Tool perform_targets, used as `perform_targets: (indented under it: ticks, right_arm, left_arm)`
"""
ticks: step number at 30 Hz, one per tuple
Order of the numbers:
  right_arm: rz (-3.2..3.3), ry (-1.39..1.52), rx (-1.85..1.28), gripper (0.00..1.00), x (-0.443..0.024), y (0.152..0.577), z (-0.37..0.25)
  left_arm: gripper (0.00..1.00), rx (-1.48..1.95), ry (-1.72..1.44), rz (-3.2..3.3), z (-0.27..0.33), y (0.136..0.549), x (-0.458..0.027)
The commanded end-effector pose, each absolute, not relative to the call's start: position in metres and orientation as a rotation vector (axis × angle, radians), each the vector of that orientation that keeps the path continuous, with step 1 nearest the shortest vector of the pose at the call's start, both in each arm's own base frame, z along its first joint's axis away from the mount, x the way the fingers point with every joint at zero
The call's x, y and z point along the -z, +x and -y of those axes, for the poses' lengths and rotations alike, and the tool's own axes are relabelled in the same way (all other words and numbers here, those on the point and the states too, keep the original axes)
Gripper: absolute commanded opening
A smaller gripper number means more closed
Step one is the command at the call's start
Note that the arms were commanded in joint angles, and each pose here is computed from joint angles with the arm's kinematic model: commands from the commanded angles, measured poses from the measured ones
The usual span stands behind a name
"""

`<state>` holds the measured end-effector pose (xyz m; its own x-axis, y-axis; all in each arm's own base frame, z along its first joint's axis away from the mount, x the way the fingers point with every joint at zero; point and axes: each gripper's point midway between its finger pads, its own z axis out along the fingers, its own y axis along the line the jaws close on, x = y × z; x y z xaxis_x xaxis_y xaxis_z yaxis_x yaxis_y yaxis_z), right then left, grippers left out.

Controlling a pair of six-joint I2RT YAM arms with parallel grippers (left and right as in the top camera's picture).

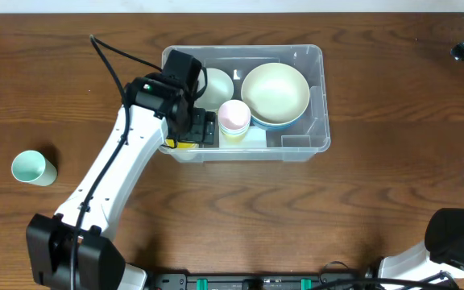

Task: Pack container
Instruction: 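Carry the yellow cup into the white cup and release, then move the left gripper to the pale green cup and grasp it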

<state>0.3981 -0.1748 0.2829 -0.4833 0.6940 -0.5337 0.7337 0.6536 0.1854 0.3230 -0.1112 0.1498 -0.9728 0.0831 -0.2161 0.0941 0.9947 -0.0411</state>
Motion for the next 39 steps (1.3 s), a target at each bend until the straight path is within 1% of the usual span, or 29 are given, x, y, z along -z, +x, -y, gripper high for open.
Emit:
perform_targets:
  ticks: [1,5,7,9,12,16,18,22,26,34,39]
  right_arm:
    - [-2.280,1.130,0.096,0.99,-0.282,0.397,0.178]
    - [-2.280,1.130,0.096,0.99,-0.282,0.397,0.178]
    - [-2.280,1.130,0.096,0.99,-0.282,0.397,0.178]
    - [-2.281,1.130,0.096,0.99,-0.282,0.397,0.178]
    - [-2.280,1.130,0.096,0.99,-0.282,0.397,0.178]
    - [-2.280,1.130,0.096,0.99,-0.282,0.397,0.178]
    - [-2.280,1.130,0.096,0.99,-0.282,0.397,0.178]
    - [-2.280,1.130,0.096,0.99,-0.282,0.397,0.178]
    - [-2.281,1.130,0.096,0.99,-0.282,0.397,0.178]
    - [-2.280,1.130,0.096,0.99,-0.282,0.397,0.178]
    - [-2.280,1.130,0.096,0.99,-0.282,0.397,0.178]
  left_arm:
    - [0.96,0.062,0.060,-2.822,0.096,0.337,-0.192]
    - [0.96,0.050,-0.052,-2.726,0.068,0.342,-0.240]
    - [0.96,-0.013,-0.176,-2.663,0.037,0.342,-0.262]
    - [0.96,-0.083,-0.300,-2.612,0.004,0.339,-0.274]
    - [0.96,-0.169,-0.559,-2.560,-0.048,0.332,-0.278]
    - [0.97,-0.205,-0.912,-2.480,-0.110,0.325,-0.268]
    - [0.99,-0.222,-1.063,-2.437,-0.138,0.323,-0.260]
    - [0.98,-0.249,-1.319,-2.384,-0.183,0.316,-0.235]
    - [0.98,-0.273,-1.449,-2.434,-0.208,0.314,-0.197]
    - [0.98,-0.302,-1.550,-2.643,-0.218,0.321,-0.112]
    - [0.99,-0.315,-1.546,-2.771,-0.218,0.320,-0.070]
